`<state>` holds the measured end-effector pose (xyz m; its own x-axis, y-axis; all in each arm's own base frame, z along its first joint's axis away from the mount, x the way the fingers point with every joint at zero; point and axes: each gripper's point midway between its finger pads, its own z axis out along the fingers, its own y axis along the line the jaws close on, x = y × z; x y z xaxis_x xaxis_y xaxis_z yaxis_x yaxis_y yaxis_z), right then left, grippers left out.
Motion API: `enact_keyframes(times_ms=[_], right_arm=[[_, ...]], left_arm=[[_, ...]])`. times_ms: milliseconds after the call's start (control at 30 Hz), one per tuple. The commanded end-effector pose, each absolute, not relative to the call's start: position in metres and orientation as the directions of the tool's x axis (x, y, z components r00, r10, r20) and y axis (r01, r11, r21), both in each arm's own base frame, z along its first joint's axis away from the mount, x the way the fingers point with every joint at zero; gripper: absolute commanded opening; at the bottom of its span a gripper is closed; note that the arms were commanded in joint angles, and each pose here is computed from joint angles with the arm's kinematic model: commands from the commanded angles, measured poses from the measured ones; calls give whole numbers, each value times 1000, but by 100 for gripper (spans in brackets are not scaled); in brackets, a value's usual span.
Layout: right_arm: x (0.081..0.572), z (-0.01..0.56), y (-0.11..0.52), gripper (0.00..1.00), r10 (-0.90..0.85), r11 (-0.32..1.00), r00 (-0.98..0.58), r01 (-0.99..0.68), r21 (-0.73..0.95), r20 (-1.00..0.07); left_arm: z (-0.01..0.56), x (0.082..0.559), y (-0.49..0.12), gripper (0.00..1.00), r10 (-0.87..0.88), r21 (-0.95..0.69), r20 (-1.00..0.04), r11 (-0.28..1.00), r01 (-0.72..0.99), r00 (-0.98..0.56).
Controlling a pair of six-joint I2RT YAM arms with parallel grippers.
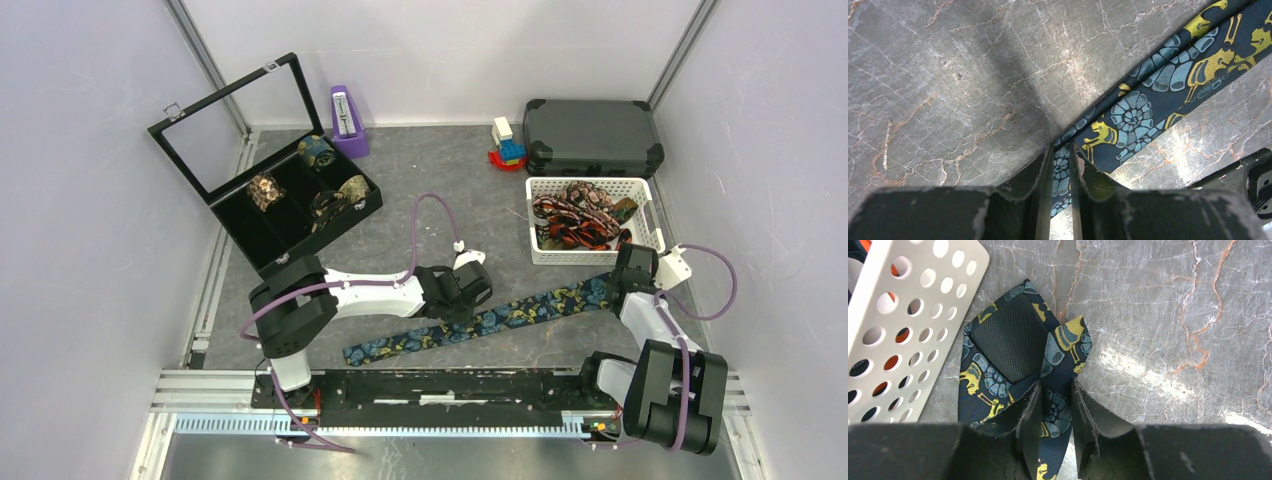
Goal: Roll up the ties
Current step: Flatten out the tie at the center of the board.
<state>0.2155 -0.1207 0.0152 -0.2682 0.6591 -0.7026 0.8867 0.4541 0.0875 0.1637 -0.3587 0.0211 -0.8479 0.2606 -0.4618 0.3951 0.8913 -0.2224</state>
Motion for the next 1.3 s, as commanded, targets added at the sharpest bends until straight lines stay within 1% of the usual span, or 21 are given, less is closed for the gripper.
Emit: enact_keyframes(times_ms=[0, 300, 500, 567, 700, 733, 767, 800, 833, 933, 1067, 1167, 1267], right_arm=[[213, 10, -116, 32, 675, 462, -280, 881, 96, -683], [213, 32, -122, 33, 658, 455, -277, 887, 76, -701], [214, 27, -118, 38, 662, 477, -305, 876, 71, -685], [216, 30, -119, 41, 654, 486, -302, 870, 79, -694], [221, 43, -122, 42, 634, 492, -269, 864, 109, -725], [223, 46, -122, 41, 629, 494, -263, 862, 115, -732], [224, 48, -123, 38, 624, 497, -258, 860, 119, -737], [225, 50, -124, 32, 622, 496, -250, 859, 125, -742], [226, 51, -124, 29, 620, 497, -249, 858, 127, -744], [227, 52, -123, 28, 621, 506, -255, 853, 130, -742], [232, 49, -120, 29, 624, 524, -265, 840, 143, -735], [239, 48, -118, 27, 628, 538, -267, 828, 159, -731], [244, 48, -119, 26, 626, 541, -273, 827, 154, -731]], left_arm=[[17, 154, -356, 24, 287, -214, -429, 889, 405, -856], [16, 153, -358, 23, 294, -212, -427, 887, 410, -855], [14, 153, -359, 23, 296, -210, -423, 887, 410, -857], [13, 152, -358, 23, 299, -207, -419, 888, 411, -857], [10, 152, -360, 22, 304, -206, -413, 887, 413, -859], [10, 152, -361, 22, 304, -205, -412, 887, 413, -859], [9, 153, -361, 22, 304, -206, -410, 888, 412, -860], [9, 153, -362, 22, 304, -206, -410, 887, 413, -860], [8, 153, -363, 22, 305, -206, -410, 887, 412, -860], [8, 152, -365, 21, 306, -208, -409, 886, 415, -860], [8, 152, -366, 21, 309, -207, -408, 885, 417, -859], [7, 151, -366, 20, 311, -203, -406, 886, 416, -860], [8, 151, -364, 20, 307, -197, -405, 891, 410, -862]])
